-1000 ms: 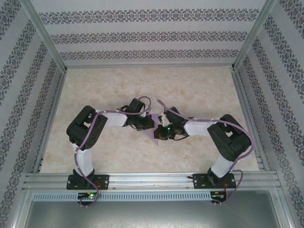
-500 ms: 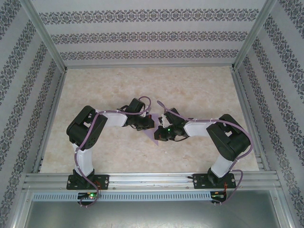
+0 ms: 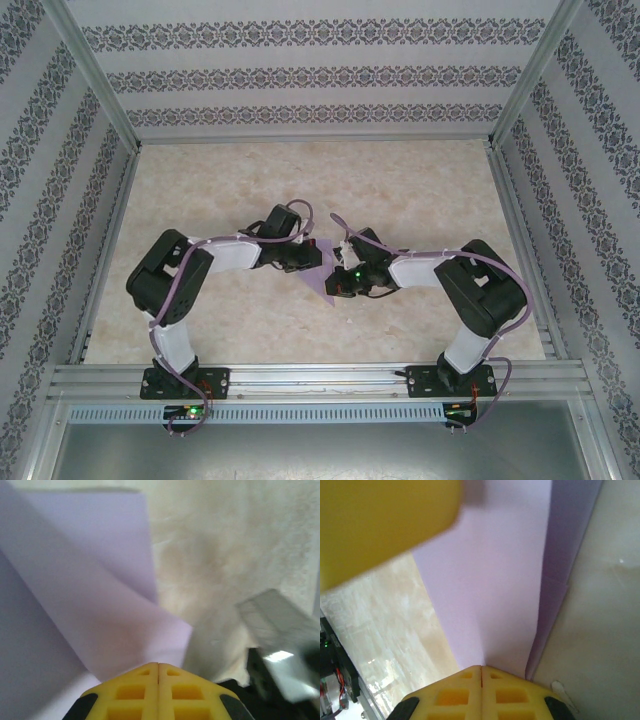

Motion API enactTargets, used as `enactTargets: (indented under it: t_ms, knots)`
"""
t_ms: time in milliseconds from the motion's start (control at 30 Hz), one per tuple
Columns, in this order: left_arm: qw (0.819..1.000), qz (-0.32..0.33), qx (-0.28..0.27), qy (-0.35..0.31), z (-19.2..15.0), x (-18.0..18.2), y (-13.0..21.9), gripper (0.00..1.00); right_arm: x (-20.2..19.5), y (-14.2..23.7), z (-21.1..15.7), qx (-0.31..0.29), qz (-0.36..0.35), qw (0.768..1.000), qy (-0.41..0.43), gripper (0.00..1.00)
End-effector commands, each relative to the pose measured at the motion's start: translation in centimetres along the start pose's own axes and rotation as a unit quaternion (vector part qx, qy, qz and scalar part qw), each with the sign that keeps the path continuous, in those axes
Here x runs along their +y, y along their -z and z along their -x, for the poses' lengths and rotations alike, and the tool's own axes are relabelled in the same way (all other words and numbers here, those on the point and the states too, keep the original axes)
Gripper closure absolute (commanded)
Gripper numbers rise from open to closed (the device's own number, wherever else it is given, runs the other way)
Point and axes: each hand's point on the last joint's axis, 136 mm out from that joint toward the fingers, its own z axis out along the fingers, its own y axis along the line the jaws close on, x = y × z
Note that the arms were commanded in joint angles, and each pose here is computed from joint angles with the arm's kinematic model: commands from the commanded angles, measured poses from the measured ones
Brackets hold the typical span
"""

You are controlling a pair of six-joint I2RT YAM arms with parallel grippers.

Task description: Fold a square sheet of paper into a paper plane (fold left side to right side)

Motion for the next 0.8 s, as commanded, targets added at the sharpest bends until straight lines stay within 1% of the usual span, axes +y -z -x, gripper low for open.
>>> enactTargets:
  t_ms: [0, 133, 333, 467, 633, 767]
  knots:
    - [0.999, -0.007, -0.028, -0.019, 1.0, -1.1, 2.2, 0.96, -4.8, -0.7, -3.6, 0.060, -0.073, 0.995, -0.031, 1.00]
    - [0.999, -0.027, -0.015, -0.015, -0.2, -1.2, 2.1, 0.97, -5.4, -0.9, -3.8, 0.068, -0.081, 0.994, -0.033, 1.00]
    - [0.999, -0.052, 0.002, -0.009, -1.4, -1.6, 0.7, 0.97, -6.1, -0.7, -3.9, 0.072, -0.102, 0.992, -0.032, 1.00]
    - [0.999, -0.045, 0.008, -0.001, -1.5, -0.8, -0.3, 0.97, -6.3, -0.6, -3.8, 0.072, -0.113, 0.990, -0.034, 1.00]
    - [0.998, -0.054, 0.011, 0.005, -1.5, -0.6, -1.3, 0.97, -6.6, -0.6, -3.9, 0.074, -0.119, 0.989, -0.035, 1.00]
    - [0.999, -0.040, 0.012, 0.005, -1.5, 0.2, -1.7, 0.97, -6.9, -0.7, -4.1, 0.078, -0.127, 0.988, -0.037, 1.00]
